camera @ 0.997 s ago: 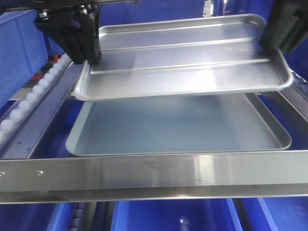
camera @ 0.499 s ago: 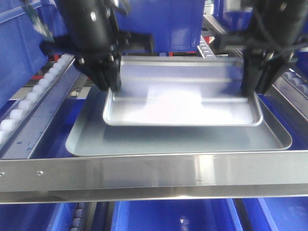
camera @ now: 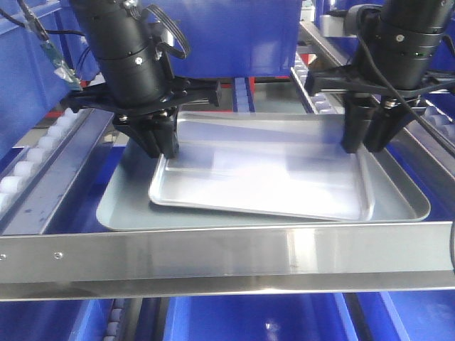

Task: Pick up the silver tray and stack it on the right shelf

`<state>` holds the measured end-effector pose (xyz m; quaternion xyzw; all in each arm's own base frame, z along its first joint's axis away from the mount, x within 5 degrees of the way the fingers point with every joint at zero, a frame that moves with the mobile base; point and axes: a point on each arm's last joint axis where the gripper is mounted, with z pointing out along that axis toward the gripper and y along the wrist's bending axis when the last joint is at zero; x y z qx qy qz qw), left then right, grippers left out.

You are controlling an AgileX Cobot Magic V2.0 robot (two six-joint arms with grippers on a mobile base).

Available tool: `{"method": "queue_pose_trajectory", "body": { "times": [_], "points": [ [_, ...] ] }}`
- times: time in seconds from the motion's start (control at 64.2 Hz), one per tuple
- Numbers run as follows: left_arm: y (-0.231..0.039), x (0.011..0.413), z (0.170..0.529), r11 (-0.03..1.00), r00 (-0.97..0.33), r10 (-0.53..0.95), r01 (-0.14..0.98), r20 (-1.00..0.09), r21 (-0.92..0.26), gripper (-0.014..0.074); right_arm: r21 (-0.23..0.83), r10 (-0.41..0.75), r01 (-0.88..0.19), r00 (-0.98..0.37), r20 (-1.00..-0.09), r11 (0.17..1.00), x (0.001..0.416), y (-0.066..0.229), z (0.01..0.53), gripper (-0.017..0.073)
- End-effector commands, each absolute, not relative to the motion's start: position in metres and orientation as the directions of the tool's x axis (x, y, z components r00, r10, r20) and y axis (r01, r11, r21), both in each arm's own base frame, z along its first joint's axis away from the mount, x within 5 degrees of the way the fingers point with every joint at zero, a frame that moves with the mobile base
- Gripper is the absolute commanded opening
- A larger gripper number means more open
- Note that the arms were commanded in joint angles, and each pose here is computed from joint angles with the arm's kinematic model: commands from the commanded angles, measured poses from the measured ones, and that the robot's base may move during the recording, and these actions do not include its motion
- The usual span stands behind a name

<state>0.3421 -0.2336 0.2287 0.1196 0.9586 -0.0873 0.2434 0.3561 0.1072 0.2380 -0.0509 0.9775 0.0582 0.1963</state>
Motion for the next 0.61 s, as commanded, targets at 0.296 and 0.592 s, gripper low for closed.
{"method": "queue_pose_trajectory", "body": {
  "times": [0.296,0.592],
  "points": [
    [-0.234,0.341,0.266,0.945,-0.804,0.177,0.3,-0.567,-0.13,0.0464,0.114,-0.068,-0.151,-0.845,-0.531,0.982,0.353,0.107,0.28,0.0578],
    [-0.224,0.312,0.321,0.93,-0.782,0.271,0.363,-0.561,-0.056,0.0274,0.128,-0.052,-0.166,-0.782,-0.622,0.978,0.316,0.096,0.339,0.0206]
  ]
}}
